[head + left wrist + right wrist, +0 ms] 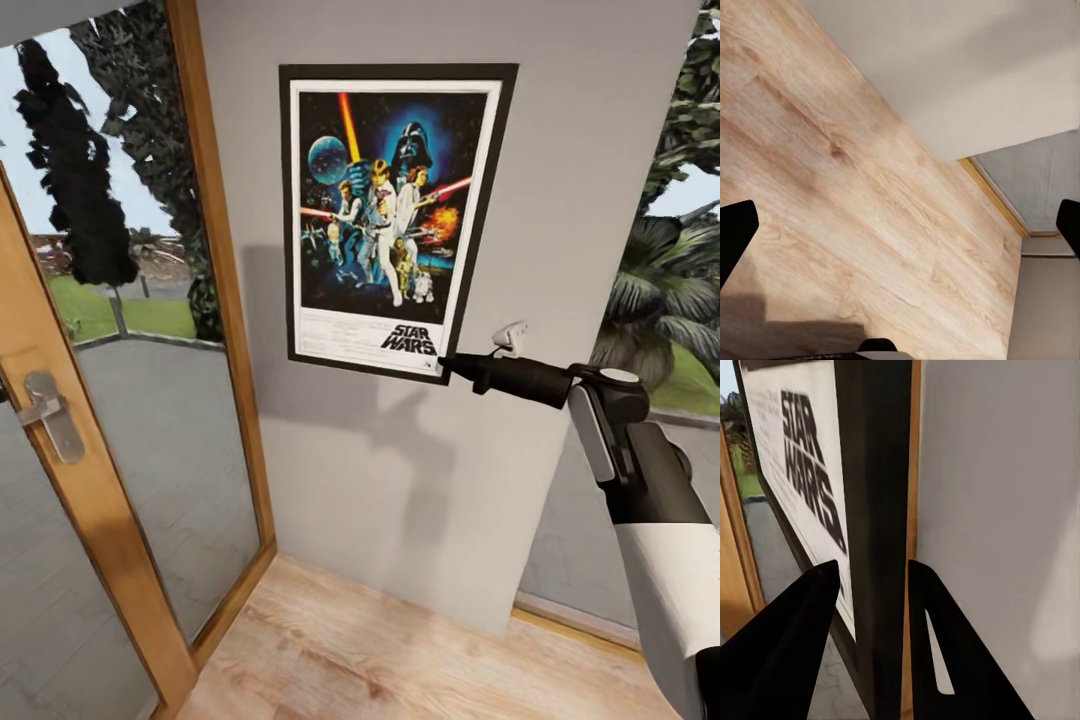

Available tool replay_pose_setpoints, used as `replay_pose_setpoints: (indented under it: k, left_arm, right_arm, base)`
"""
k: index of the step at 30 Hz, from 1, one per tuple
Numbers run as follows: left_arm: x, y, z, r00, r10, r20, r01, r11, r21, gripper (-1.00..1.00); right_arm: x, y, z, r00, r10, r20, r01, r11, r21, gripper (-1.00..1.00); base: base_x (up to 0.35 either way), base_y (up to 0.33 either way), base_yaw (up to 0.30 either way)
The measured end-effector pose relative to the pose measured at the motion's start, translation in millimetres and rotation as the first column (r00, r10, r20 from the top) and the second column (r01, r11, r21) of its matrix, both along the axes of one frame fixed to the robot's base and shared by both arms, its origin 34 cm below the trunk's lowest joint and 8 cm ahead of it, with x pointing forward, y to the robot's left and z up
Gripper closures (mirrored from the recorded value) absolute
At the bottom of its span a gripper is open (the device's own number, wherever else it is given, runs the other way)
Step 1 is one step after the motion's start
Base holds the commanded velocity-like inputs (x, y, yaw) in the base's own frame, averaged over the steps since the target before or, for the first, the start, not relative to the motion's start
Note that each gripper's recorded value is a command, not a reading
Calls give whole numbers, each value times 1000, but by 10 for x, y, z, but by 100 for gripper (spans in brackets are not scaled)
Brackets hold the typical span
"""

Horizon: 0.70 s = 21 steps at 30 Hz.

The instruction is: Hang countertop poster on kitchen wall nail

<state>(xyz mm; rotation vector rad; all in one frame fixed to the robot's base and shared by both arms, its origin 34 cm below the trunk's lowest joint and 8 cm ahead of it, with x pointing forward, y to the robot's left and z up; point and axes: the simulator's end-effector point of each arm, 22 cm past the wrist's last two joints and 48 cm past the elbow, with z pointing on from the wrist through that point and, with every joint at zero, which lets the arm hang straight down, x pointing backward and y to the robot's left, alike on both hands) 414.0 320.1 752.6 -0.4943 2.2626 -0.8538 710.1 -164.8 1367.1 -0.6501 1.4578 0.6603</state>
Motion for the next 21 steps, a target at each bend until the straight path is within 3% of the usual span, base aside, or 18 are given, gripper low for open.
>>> replay_pose_setpoints:
  k: [12,21]
  left_arm:
    - [2,3,-3,1000,2,-2,-2,1000,0,-100]
    - [3,4,-3,1000,2,-1,-2,1000,0,-100]
  right_arm:
    - [28,-15,78,1000,-7,6,7,1000,-5,100]
    - [125,-99,193,998,-56,-23,56,998,-2,100]
  base:
    - [25,0,0]
    - [0,0,0]
